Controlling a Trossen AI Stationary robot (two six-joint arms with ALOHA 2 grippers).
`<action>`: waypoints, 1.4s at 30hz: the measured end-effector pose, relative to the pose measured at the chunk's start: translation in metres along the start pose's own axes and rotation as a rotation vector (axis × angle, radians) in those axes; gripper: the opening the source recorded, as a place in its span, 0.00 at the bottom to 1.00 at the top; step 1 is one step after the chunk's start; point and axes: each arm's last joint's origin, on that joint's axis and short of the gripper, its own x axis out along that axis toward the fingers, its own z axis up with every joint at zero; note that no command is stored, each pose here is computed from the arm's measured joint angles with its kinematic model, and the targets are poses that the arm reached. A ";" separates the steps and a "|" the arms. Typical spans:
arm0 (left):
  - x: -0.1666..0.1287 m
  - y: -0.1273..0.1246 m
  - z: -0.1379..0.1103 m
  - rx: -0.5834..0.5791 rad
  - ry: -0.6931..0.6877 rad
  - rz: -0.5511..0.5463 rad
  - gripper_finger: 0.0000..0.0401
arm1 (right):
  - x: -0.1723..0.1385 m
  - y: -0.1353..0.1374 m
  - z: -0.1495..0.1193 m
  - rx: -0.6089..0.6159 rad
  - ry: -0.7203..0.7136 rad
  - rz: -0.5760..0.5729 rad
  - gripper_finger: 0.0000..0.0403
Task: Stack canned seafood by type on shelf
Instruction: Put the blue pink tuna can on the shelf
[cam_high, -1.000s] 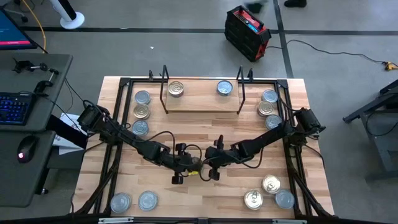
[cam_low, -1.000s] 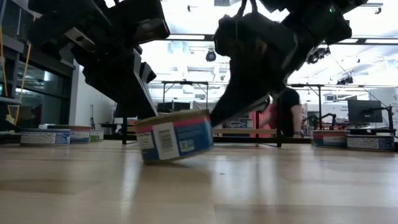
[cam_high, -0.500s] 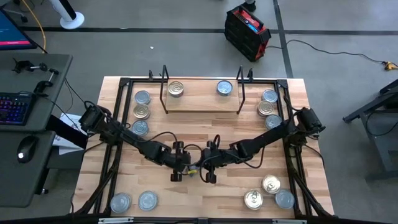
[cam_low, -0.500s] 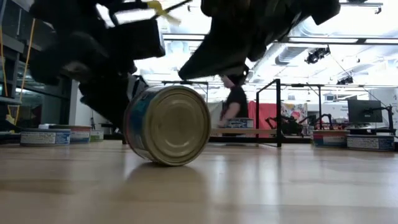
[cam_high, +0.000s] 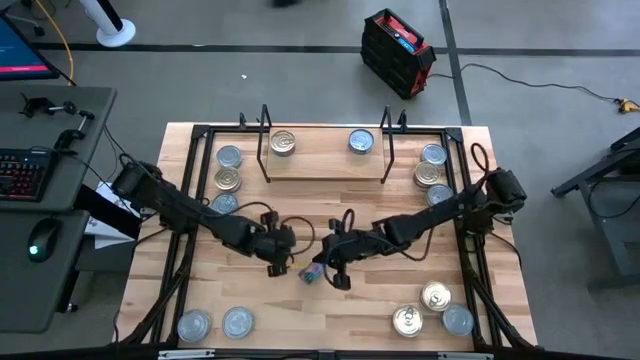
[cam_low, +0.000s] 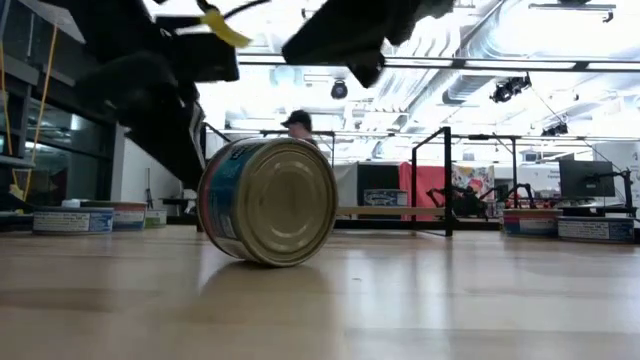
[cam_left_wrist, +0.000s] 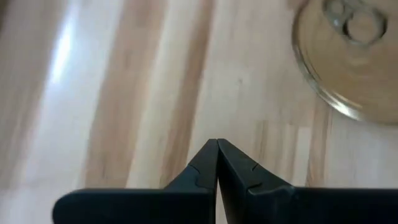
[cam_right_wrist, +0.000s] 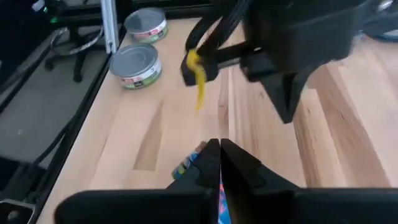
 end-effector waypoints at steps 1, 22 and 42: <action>-0.004 0.001 -0.002 -0.045 -0.017 0.006 0.00 | -0.002 -0.001 0.006 -0.025 0.029 0.019 0.03; -0.044 -0.034 -0.038 -0.512 -0.161 -0.032 0.00 | 0.048 -0.017 0.016 -0.506 0.487 0.181 0.75; -0.229 0.067 0.012 -0.349 -0.622 0.072 0.00 | 0.044 -0.020 0.017 -0.533 0.515 0.027 0.42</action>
